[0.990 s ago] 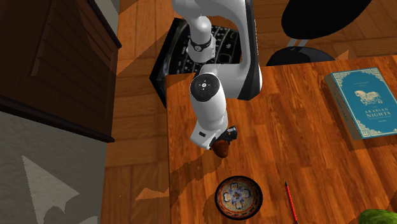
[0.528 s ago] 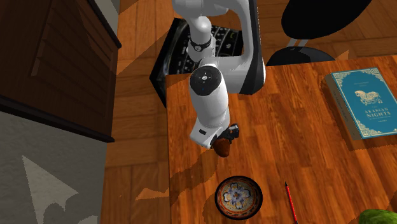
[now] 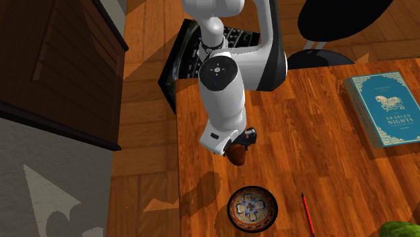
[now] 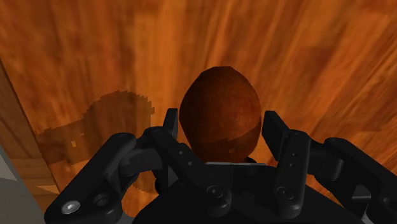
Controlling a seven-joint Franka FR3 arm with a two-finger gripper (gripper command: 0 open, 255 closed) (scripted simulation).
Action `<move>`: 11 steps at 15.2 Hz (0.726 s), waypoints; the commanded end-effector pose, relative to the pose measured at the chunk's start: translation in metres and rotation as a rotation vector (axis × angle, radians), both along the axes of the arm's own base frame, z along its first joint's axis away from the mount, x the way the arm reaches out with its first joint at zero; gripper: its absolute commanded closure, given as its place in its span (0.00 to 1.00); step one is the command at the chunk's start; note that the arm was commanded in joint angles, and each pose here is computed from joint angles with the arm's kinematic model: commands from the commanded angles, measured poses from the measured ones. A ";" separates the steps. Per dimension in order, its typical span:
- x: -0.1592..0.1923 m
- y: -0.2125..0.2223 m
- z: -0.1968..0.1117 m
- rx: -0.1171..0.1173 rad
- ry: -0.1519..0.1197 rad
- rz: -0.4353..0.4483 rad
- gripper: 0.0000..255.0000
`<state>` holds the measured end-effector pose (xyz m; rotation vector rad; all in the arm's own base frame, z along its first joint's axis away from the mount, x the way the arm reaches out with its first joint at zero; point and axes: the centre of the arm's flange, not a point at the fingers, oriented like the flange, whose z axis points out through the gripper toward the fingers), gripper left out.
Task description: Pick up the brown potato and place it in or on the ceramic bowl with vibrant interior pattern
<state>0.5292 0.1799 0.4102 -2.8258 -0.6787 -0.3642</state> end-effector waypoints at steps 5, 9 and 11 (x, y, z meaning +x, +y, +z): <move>-0.001 0.000 0.032 0.000 0.000 0.000 1.00; -0.001 0.000 0.048 0.000 0.000 0.000 1.00; 0.021 0.013 0.050 0.000 0.000 0.000 1.00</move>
